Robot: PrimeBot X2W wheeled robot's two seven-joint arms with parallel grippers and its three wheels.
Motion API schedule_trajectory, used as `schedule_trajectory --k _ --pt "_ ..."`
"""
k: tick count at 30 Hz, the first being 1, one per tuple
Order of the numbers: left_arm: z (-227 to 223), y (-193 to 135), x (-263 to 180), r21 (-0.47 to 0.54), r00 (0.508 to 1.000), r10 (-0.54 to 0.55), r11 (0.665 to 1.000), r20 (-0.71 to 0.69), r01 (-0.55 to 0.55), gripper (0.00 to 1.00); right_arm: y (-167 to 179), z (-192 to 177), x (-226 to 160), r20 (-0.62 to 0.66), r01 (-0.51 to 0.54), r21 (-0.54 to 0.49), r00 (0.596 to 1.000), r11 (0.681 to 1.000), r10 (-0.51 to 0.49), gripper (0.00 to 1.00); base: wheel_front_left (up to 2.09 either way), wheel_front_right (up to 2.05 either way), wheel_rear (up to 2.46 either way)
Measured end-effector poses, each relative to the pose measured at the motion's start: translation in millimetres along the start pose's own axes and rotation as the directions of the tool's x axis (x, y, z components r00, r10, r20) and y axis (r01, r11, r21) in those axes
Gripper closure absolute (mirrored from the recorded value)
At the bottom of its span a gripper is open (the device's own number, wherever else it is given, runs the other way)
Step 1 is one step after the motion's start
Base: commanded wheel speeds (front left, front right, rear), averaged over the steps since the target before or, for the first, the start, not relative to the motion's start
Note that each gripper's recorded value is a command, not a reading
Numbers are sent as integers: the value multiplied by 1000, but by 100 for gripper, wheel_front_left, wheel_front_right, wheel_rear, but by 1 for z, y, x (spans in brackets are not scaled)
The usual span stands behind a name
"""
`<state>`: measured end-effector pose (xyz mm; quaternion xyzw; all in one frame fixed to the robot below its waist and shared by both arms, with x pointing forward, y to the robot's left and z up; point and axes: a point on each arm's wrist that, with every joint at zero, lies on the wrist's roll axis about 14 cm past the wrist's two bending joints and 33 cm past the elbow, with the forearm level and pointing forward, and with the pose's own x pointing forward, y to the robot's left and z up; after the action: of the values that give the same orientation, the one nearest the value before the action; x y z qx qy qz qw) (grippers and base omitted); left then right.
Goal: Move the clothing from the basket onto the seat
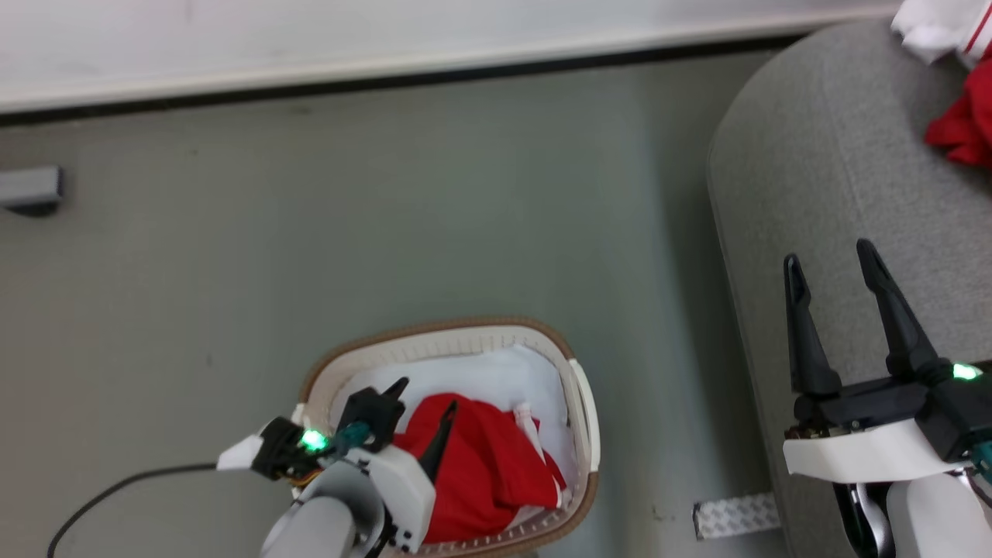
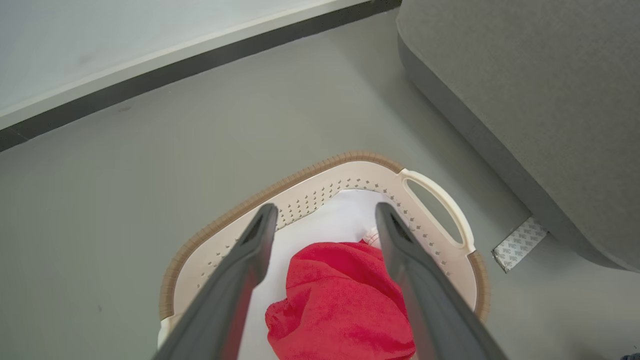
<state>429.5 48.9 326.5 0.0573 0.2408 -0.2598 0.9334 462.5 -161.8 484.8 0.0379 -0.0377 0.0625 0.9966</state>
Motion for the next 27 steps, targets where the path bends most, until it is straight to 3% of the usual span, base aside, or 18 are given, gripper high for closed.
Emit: schedule_trajectory --k 9,21,22,23,24,27 --pt "-82 -15 45 1 945 -123 992 -302 130 0 -5 -40 32 -47 -12 -5 999 1000 12 0 0 0 0" --pt "-164 -26 69 -69 832 -204 978 -515 198 0 -12 -93 45 -126 -19 -20 992 1000 17 0 0 0 0" --pt "-167 -28 71 -76 830 -212 976 -516 202 11 -14 -97 45 -134 -16 -23 991 1000 13 0 0 0 0" --pt "-170 -29 74 -80 828 -218 975 -517 207 68 -16 -100 44 -141 -12 -25 990 1000 8 0 0 0 0" --pt "-172 -31 75 -84 825 -224 974 -519 212 100 -17 -103 43 -149 -8 -27 989 1000 4 0 0 0 0" --pt "-176 -34 74 -97 821 -232 972 -521 213 100 -21 -107 42 -158 1 -31 987 1000 -5 0 0 0 0"
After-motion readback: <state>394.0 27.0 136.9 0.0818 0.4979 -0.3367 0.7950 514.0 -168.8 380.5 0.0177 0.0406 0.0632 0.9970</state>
